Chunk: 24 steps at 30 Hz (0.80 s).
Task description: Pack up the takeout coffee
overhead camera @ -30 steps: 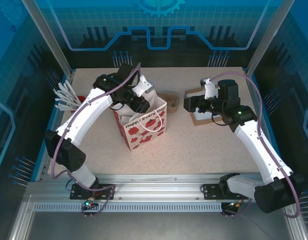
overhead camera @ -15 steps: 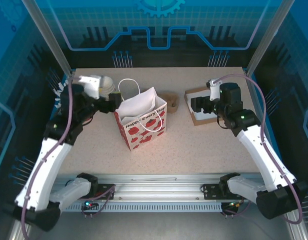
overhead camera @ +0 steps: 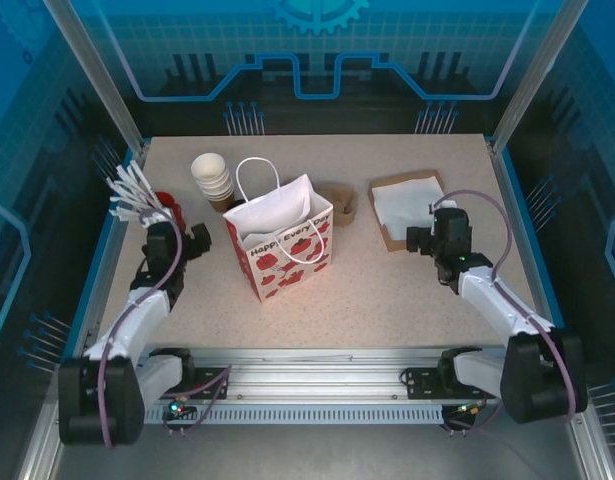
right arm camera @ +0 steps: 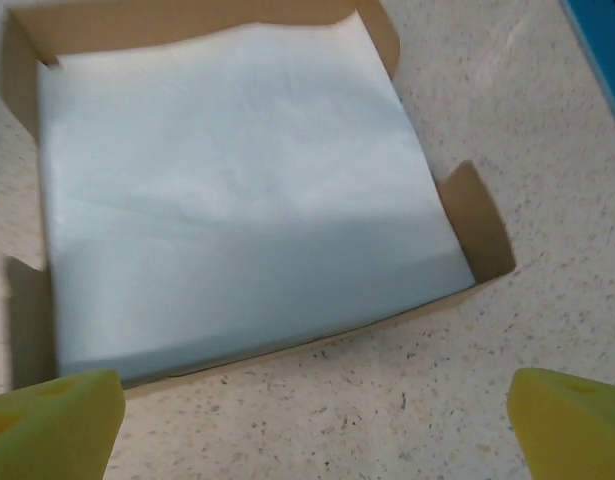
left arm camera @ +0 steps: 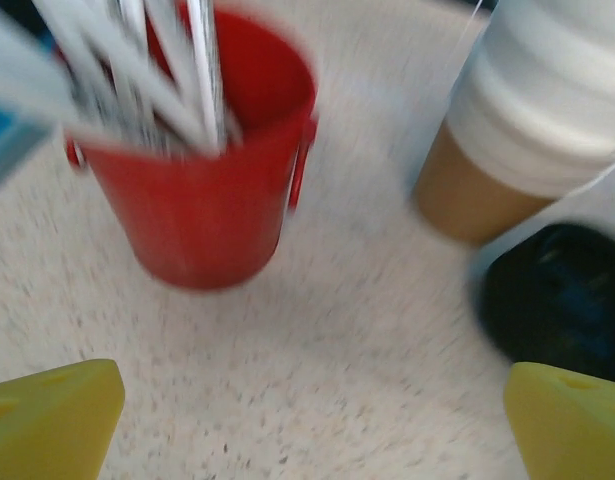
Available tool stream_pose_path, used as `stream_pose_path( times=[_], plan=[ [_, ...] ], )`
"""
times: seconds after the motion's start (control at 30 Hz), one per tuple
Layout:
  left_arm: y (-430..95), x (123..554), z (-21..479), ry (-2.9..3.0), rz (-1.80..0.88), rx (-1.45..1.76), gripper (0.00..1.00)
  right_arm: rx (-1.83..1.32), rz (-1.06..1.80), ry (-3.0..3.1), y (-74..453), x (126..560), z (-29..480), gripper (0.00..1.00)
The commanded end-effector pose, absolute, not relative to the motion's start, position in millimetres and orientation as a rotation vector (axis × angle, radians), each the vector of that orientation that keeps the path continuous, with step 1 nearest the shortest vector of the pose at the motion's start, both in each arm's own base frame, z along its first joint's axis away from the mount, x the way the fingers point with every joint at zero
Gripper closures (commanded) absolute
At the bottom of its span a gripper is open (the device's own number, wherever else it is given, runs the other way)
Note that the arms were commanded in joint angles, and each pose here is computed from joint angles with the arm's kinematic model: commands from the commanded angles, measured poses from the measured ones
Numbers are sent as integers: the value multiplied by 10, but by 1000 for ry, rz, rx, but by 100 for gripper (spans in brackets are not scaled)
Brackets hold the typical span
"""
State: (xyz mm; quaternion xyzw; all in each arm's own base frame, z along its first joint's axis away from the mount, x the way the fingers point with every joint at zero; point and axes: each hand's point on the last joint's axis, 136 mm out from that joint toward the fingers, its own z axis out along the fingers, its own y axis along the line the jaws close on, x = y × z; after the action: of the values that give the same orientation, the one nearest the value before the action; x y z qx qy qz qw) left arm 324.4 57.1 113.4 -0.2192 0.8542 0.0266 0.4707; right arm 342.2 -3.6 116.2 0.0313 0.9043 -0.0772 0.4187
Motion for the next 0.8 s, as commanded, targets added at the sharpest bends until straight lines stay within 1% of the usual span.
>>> stream_pose_path(
  times=[0.0, 0.1, 0.17, 0.4, 0.77],
  plan=[
    [628, 3498, 1354, 1894, 60, -501, 1, 100, -139, 2122, -25, 3701, 1286, 0],
    [538, 3587, 1185, 1899, 27, -427, 1, 85, -129, 2128, -17, 3764, 1121, 0],
    [483, 3665, 1159, 1886, -15, -401, 1, 77, -128, 2106, -15, 3795, 1047, 0],
    [393, 3867, 1119, 1877, -47, -318, 1, 51, -128, 2006, -40, 3892, 1141, 0],
    [281, 3893, 1095, 1904, -90, -254, 1, -23, -78, 1928, 92, 3937, 969, 0]
  ],
)
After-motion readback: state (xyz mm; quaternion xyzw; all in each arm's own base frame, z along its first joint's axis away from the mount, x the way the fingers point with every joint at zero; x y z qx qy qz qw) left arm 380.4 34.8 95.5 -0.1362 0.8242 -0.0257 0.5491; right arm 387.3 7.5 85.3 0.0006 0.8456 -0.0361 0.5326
